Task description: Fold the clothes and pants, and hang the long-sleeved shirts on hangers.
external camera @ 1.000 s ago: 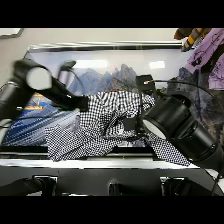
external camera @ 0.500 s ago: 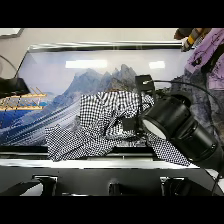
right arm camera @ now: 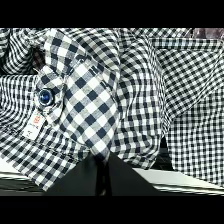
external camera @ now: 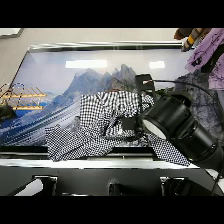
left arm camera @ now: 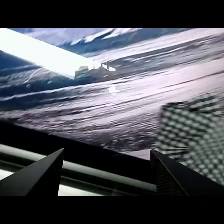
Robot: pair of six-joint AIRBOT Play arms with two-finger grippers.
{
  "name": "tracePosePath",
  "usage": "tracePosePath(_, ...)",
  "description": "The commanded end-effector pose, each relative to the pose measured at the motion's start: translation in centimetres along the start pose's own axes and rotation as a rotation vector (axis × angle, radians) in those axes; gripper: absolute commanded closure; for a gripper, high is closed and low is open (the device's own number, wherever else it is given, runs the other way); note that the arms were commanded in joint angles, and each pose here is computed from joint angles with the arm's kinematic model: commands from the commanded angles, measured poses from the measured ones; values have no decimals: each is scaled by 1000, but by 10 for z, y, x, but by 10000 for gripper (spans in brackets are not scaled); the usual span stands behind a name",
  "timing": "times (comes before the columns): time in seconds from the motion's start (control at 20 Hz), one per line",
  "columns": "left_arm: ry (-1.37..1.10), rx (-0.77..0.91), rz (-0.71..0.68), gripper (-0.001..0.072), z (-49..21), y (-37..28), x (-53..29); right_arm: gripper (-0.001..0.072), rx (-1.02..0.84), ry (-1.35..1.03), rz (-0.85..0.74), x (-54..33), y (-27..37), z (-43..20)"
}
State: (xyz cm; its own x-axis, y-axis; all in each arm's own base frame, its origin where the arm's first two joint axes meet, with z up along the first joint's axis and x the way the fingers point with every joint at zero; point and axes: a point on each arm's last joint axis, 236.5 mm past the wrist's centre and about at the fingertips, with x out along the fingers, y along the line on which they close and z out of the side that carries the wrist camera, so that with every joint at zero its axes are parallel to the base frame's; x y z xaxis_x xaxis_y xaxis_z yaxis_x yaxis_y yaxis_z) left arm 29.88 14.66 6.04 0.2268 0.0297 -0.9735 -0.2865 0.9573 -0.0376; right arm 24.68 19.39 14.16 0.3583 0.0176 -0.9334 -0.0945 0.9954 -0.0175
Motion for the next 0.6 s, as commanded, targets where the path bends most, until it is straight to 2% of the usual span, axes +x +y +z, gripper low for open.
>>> tracePosePath(0.0,-38,-63,21,94,-28,59,23,681,-6,4,-3,0,-1,-1)
tracePosePath(0.1,-99,-136,80,88,-29,102,19,681,-25,4,-3,0,-1,-1)
tracePosePath(0.15,-140,-154,119,42,-27,123,16,681,-33,4,-4,0,-1,-1)
tracePosePath(0.3,-183,1,201,32,-22,158,16,681,-54,4,-3,0,-1,-1)
tracePosePath(0.4,-219,-27,222,33,-13,178,28,680,-81,4,-3,0,-1,-1)
tracePosePath(0.55,-175,56,190,37,-11,182,64,680,-102,6,-6,0,-1,-2)
